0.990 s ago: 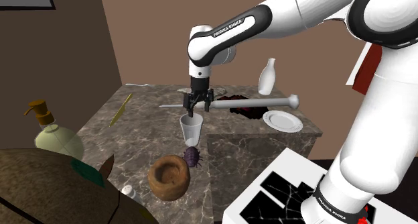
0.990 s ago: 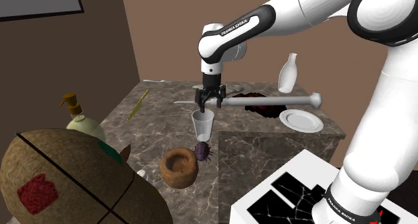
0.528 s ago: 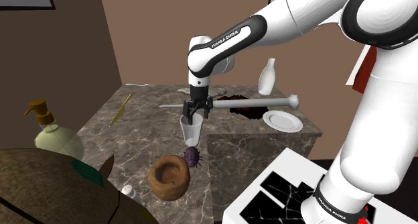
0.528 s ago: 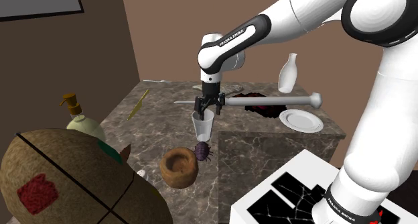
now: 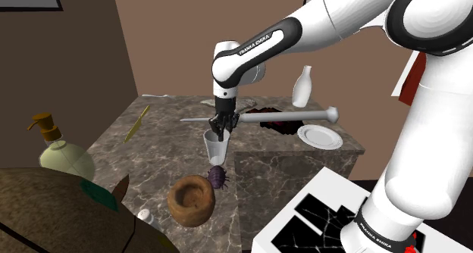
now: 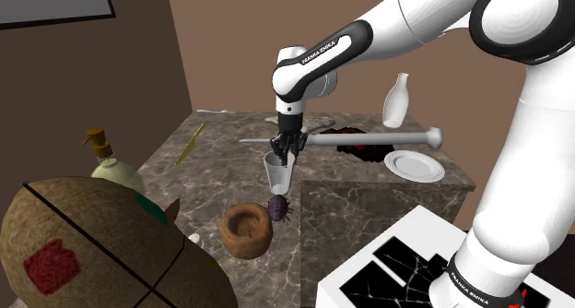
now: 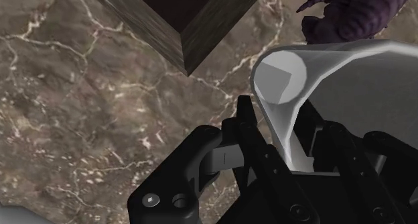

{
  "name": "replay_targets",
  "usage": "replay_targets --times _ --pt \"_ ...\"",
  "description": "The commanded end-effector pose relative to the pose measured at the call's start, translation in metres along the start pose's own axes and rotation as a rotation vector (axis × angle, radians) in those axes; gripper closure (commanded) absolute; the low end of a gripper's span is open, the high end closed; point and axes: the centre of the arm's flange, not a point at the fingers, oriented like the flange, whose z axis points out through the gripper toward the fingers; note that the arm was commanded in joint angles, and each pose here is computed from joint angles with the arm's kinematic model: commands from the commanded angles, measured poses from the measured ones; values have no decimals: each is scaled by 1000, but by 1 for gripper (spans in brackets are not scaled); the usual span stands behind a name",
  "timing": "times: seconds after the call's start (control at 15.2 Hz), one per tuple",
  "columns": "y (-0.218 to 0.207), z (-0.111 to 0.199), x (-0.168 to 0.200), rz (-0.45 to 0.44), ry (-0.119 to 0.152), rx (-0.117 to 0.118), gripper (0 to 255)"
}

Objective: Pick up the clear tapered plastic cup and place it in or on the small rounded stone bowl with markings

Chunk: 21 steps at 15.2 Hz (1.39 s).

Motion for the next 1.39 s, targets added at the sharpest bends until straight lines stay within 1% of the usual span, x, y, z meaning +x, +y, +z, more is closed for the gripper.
replay_targets --times 0.0,0.46,1.32 --pt "0 0 0 0 0 0 255" --pt "0 0 0 0 0 0 255" --pt "-9 -67 -8 0 0 0 255"
